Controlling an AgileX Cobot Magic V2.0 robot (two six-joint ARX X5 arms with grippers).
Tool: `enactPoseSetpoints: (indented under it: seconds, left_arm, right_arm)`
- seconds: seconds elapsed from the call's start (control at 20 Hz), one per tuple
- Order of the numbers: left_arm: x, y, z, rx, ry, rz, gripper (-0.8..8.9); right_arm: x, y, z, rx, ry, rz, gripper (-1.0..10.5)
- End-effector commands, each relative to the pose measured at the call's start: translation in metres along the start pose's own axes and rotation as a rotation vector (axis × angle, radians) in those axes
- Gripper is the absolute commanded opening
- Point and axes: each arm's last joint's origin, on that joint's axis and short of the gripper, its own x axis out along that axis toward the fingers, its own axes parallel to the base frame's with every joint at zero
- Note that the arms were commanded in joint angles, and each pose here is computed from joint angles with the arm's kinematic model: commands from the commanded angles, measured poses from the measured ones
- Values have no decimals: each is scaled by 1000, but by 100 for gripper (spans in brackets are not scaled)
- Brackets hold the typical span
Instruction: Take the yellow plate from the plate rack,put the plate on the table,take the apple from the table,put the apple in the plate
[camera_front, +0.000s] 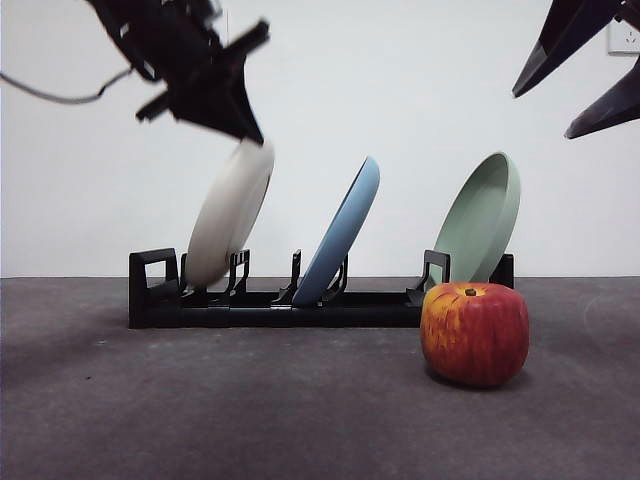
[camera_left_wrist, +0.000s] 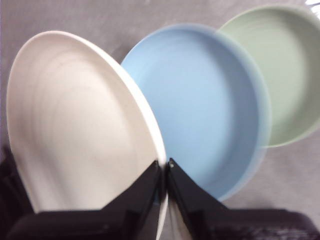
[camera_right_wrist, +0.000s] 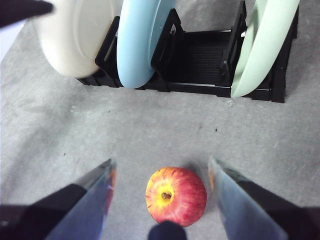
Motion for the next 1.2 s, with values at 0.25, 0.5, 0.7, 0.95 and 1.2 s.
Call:
enactPoseSetpoints:
  seconds: [0.25,0.5,0.7,0.95,1.2]
  left_arm:
    - [-75,-57,14,135,-78,-67,-8]
    - [-128,-108,-14,302,28,-116,-8]
    - [-141,-149,-44,447,130,6,-8]
    - [-111,-179,-100,525,232,85,-9]
    - [-60,-170,-166,497,295,100,-9]
  right_arm:
    - [0,-1,2,-8,-6,-2,312]
    - [-1,-2,2,-5,-11,-7,312]
    - [-4,-9,3,16,-25,-33,312]
    - [-7,-15,4,33,-38,-55,312]
    - [-8,-15,4,35,-40,-57,312]
